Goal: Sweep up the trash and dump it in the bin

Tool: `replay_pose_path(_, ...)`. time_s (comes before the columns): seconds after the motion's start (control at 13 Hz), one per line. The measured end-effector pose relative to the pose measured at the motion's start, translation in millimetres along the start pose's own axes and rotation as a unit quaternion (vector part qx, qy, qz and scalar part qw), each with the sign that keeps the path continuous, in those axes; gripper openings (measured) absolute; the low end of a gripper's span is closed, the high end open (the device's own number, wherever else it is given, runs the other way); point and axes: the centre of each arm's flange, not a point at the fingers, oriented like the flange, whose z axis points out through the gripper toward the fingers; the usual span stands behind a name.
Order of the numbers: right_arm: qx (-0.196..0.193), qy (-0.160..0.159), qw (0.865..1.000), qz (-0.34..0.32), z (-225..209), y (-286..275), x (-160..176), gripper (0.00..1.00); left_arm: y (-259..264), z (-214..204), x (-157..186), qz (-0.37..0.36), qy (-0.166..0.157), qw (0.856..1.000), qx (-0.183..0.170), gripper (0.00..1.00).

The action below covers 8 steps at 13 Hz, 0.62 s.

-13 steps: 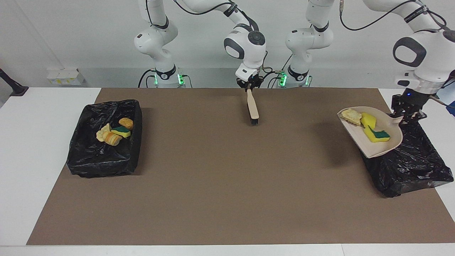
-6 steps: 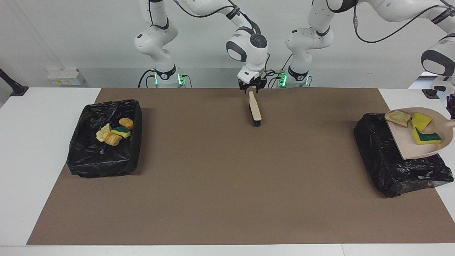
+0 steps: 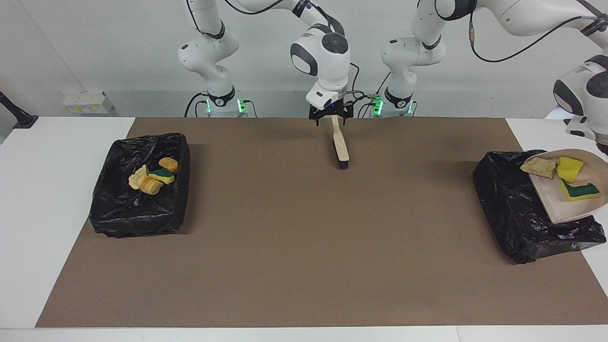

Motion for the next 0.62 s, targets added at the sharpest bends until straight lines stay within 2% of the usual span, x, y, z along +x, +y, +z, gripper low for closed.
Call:
replay_pose_path(0.23,-0.003,0.014,0.999,-0.032,-58,58,36,1.00,-1,-8,11,0.014,-0.054,0.998,-0.008,0.32)
replay_pose_path(0.46,-0.018,0.043,0.997,-0.069,-93,111,75,1.00,-4,-33,19,0.037,-0.112,0.993,-0.027,0.32)
replay_pose_path(0.62,-0.019,0.047,0.994,-0.095,-110,155,101,1.00,-3,-52,17,0.043,-0.132,0.989,-0.046,0.32)
